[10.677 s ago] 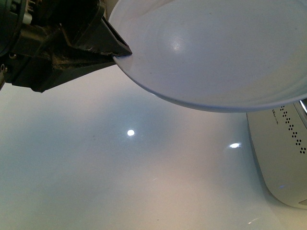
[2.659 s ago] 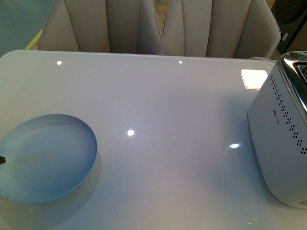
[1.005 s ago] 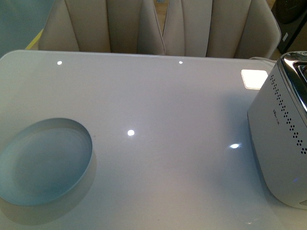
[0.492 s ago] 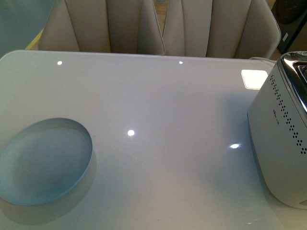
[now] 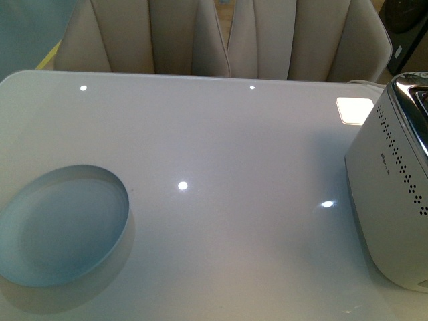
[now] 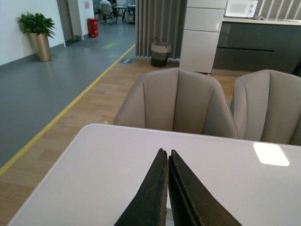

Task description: Left arm holds plate, right arm toasts bread

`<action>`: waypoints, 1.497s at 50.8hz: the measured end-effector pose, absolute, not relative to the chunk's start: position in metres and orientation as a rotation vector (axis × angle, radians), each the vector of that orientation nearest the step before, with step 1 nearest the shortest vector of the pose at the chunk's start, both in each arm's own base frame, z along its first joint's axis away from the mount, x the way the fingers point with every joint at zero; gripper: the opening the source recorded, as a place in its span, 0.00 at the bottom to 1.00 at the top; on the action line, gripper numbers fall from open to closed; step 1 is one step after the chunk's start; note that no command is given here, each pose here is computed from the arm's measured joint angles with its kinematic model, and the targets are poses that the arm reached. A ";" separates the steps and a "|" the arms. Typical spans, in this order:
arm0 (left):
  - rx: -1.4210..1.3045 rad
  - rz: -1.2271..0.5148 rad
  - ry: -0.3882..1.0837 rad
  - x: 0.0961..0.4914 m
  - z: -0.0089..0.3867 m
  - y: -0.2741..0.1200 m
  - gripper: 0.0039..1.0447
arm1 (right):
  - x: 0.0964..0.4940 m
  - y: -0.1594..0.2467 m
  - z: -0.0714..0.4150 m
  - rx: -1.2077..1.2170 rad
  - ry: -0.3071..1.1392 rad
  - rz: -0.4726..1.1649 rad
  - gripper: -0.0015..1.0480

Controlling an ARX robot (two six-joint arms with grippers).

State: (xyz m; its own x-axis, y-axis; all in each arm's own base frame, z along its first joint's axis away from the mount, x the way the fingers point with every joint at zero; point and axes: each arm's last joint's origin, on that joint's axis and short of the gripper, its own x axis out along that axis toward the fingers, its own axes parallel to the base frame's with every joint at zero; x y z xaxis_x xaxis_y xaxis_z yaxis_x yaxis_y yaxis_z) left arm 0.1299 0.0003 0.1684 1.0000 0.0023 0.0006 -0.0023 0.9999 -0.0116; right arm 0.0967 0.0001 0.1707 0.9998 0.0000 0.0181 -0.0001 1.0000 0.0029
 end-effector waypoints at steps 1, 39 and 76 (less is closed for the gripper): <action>-0.011 0.003 -0.002 0.129 0.169 0.000 0.03 | 0.097 0.000 0.171 0.003 -0.018 0.000 0.92; -0.011 0.002 -0.007 0.098 0.168 0.000 0.03 | 0.097 0.000 0.171 0.003 -0.018 0.000 0.92; -0.011 0.003 -0.008 0.097 0.168 0.000 0.52 | 0.097 0.000 0.171 0.003 -0.018 0.000 0.92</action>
